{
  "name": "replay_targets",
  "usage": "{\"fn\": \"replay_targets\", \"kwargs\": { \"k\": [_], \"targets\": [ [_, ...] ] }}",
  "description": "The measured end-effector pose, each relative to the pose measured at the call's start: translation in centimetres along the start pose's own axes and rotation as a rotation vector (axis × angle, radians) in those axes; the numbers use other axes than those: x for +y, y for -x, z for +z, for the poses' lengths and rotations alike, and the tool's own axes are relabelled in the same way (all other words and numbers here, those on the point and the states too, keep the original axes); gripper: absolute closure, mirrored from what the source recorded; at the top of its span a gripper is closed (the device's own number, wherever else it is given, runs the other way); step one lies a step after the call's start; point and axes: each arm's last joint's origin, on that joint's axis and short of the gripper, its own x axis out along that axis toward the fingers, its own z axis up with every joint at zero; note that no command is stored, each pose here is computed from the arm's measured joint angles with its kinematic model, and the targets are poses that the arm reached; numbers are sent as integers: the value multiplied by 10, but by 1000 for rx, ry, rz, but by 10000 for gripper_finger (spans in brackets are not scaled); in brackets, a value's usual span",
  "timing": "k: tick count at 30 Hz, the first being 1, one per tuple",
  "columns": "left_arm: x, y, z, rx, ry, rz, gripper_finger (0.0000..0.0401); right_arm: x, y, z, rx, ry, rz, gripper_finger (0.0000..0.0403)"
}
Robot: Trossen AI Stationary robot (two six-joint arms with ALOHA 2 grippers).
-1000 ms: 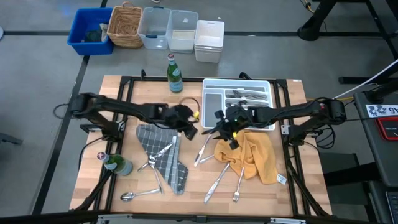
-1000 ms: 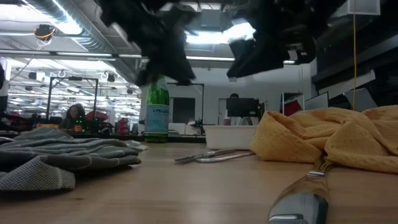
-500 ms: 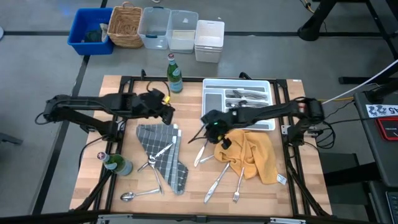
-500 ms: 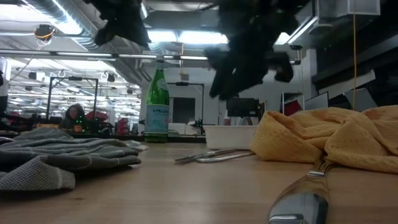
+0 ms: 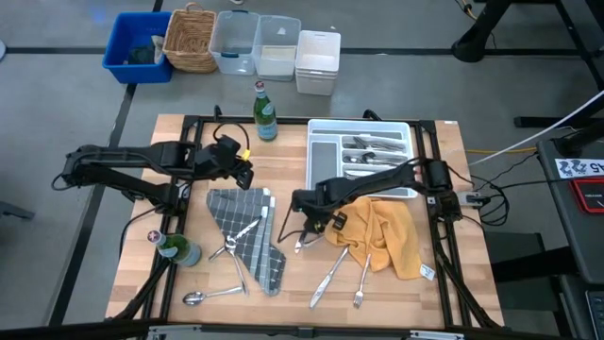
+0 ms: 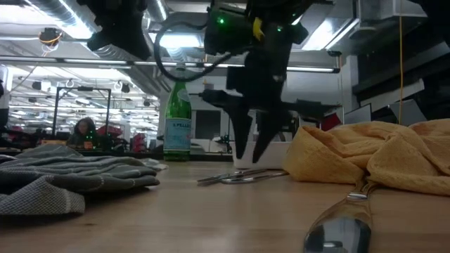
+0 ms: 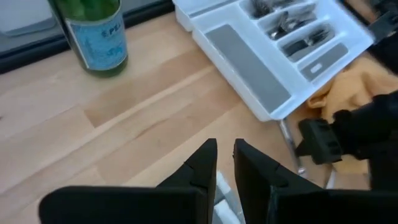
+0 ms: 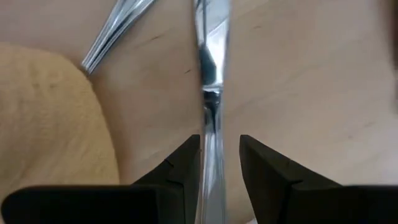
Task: Sort silverware
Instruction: Put the silver knife into the cutlery tray
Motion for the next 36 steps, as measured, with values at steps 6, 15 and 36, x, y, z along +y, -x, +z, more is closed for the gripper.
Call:
{"fn": "replay_targets", "kwargs": {
  "k": [6, 15, 36],
  "targets": [
    [5, -7, -10, 37, -23, 36, 358, 7, -7, 10, 15, 58, 14, 288],
    [5, -10, -11, 40, -26, 39, 358, 4, -21, 13, 0, 57, -15, 288],
    [4, -10, -11, 40, -51, 35, 358, 2, -28, 1, -38, -190, 80, 364]
  ]
}}
